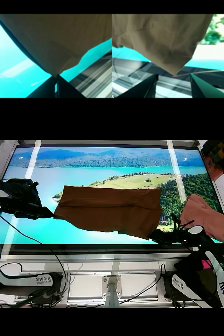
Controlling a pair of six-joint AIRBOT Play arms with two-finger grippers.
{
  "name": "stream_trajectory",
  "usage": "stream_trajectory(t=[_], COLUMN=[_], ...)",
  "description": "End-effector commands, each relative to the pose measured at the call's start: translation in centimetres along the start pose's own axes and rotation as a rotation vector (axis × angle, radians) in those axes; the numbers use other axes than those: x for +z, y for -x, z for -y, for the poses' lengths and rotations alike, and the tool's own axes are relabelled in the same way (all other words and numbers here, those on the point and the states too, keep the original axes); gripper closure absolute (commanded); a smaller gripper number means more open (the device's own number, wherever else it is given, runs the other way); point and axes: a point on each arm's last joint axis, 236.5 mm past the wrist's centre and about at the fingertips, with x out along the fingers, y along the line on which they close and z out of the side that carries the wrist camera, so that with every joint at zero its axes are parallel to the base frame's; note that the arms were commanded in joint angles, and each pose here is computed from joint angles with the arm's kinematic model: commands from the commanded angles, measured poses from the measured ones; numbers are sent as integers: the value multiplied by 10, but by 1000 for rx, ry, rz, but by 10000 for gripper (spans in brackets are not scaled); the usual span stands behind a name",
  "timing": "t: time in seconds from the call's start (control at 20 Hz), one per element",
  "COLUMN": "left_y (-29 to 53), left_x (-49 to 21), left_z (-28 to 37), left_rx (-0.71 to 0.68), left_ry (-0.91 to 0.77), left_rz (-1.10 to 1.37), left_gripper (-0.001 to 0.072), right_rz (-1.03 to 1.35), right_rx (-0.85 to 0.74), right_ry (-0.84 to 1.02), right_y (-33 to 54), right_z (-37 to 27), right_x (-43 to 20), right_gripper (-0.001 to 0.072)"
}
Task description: Fold the clothes and pants, and hang the long-sleeved shirts on hangers.
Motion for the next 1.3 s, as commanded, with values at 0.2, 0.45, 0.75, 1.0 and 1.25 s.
stream_trajectory(t=[0.2,0.45,0.75,1.0,1.25], left_y=[0,0,0,0,0], left_x=[0,0,0,0,-1], left_z=[0,0,0,0,2], left_rx=[1,1,1,1,-7], left_ry=[-2,-2,6,6,13], left_rz=[1,1,1,1,-6], left_gripper=[687,687,688,687,688], right_rz=[71,122,41,35,51], right_rx=[66,101,118,97,95], right_ry=[-25,-22,110,232,232], right_y=[-9,-7,-20,-29,-28], right_z=[-7,-15,-35,-41,-42], right_x=[6,18,-5,-10,-6], right_gripper=[265,402,401,403,695])
